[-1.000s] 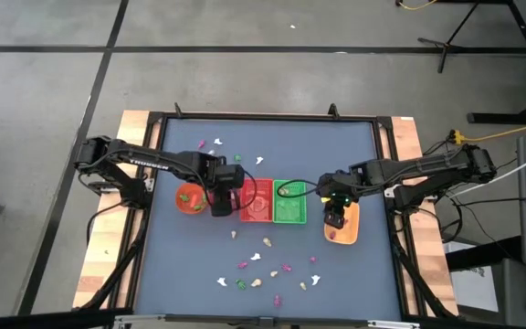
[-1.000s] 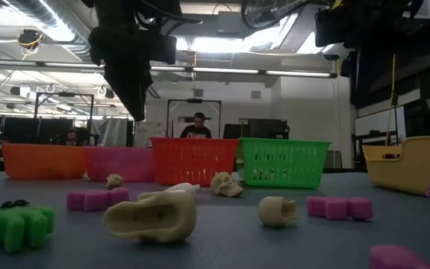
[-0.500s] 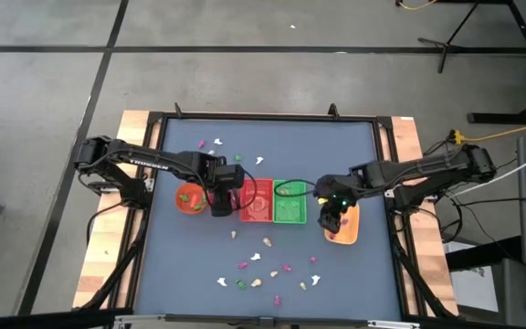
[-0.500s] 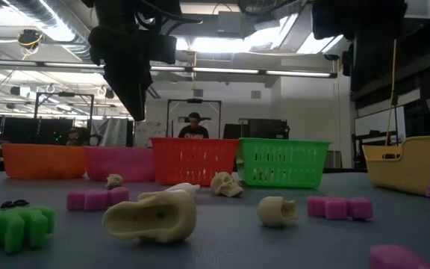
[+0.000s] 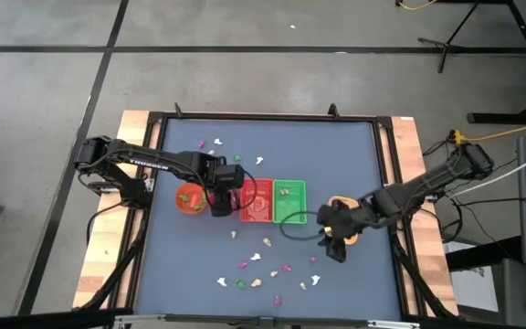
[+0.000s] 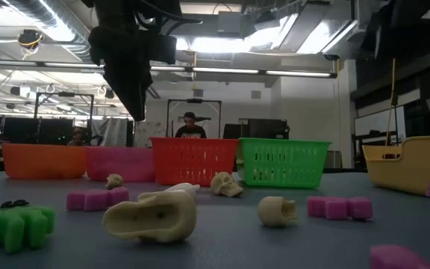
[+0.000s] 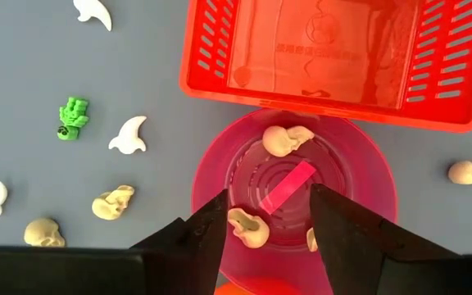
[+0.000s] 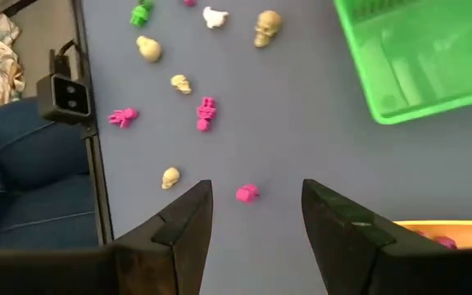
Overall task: Sort Halloween decoration
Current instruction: Put the pink skeleton toy into the yellow bin
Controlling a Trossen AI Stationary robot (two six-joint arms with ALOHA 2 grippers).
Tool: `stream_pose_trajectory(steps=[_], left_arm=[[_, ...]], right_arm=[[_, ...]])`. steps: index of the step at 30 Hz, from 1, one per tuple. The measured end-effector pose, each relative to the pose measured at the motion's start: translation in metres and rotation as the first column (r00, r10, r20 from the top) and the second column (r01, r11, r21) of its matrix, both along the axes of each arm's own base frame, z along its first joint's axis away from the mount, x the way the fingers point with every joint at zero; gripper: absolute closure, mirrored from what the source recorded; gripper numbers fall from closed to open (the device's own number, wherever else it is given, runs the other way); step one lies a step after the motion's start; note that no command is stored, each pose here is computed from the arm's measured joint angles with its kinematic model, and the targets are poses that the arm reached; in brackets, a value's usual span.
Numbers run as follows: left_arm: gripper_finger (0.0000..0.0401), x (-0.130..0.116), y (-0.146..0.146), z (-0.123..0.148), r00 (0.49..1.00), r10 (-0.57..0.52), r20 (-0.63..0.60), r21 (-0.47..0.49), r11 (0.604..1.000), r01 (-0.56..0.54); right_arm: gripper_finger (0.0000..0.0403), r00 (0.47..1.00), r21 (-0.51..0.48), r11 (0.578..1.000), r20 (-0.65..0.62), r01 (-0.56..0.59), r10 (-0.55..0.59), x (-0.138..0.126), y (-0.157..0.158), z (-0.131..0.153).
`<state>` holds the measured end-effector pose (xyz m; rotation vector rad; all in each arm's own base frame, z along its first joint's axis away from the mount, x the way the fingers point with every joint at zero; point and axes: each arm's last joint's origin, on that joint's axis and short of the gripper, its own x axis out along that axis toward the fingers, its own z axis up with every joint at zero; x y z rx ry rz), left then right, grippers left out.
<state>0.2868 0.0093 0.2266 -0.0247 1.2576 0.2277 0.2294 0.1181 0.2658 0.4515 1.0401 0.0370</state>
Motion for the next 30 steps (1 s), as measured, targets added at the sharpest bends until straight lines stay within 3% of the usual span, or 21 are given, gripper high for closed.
stream_pose_trajectory(steps=[8, 13, 22, 30], left_arm=[[0.0244, 0.0, 0.0, 0.0, 1.0, 0.0, 0.0, 0.0, 1.0, 0.0], [0.0244, 0.0, 0.0, 0.0, 1.0, 0.0, 0.0, 0.0, 1.0, 0.0], [0.0244, 0.0, 0.0, 0.0, 1.0, 0.001, 0.003, 0.0, 1.0, -0.001], [0.0244, 0.0, 0.0, 0.0, 1.0, 0.001, 0.003, 0.0, 1.0, -0.001]], right_arm=[[0.0217, 0.994, -0.044, 0.994, 0.034, -0.103, 0.105, -0.001, 0.04, -0.015], [0.0217, 0.988, -0.09, 0.984, -0.034, -0.153, 0.151, 0.001, 0.057, -0.037], [0.0217, 0.986, -0.185, 0.972, -0.115, -0.143, 0.123, 0.014, 0.066, -0.073], [0.0217, 0.984, -0.236, 0.962, -0.143, -0.136, 0.104, 0.018, 0.068, -0.089]])
